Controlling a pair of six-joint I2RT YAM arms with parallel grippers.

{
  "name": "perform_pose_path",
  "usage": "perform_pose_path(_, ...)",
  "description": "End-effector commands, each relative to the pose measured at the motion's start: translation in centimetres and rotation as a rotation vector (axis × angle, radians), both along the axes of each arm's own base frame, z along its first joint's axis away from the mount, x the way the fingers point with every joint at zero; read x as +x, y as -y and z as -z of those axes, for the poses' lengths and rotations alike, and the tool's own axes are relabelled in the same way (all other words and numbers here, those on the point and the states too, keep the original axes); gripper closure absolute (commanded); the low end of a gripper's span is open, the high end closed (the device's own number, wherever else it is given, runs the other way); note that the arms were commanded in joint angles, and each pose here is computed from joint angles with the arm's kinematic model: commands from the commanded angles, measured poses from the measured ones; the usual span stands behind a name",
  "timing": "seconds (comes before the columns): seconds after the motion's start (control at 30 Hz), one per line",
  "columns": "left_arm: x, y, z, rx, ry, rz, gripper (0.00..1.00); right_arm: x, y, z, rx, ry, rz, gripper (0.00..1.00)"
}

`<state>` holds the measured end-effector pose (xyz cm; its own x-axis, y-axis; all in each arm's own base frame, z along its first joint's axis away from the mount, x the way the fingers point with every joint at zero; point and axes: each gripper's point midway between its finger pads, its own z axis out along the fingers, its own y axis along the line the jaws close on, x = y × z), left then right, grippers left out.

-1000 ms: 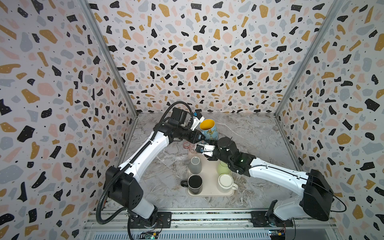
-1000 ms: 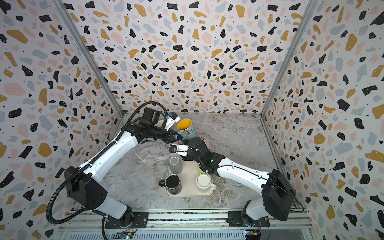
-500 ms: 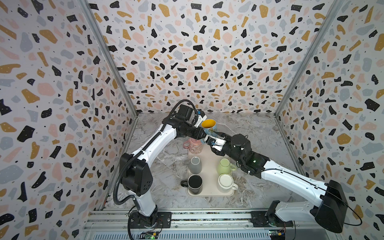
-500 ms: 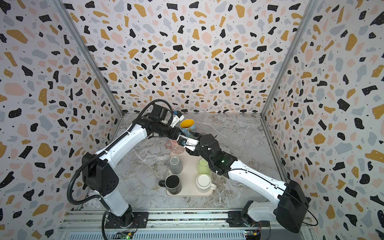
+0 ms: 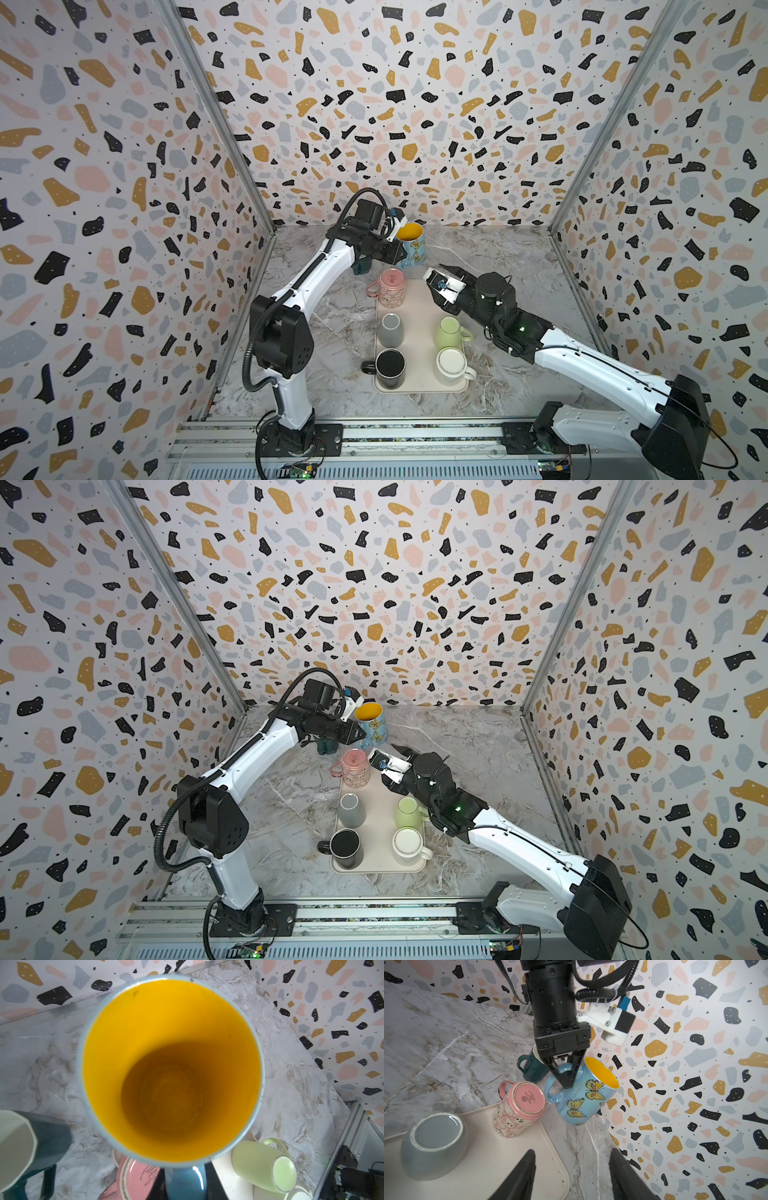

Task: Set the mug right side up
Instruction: 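Carry the blue mug beyond the tray with the left gripper while the right withdraws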

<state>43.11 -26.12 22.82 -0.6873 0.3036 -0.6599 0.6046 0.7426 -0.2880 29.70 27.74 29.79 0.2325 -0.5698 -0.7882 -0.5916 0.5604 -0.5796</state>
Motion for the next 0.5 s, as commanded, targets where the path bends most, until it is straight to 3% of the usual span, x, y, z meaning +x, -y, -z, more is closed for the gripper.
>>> perform_pose_path(0.0,4.1,0.4,-5.0,-0.057,0.227,-0.048,1.0,-0.3,0.9,-1.7,0.076,0.004,0.013,0.41)
perform_pose_path(0.47,9.6,-1.2,-2.5,0.032,0.317,-0.218,1.0,0.3,1.4,-1.0,0.088,-0.026,0.028,0.42)
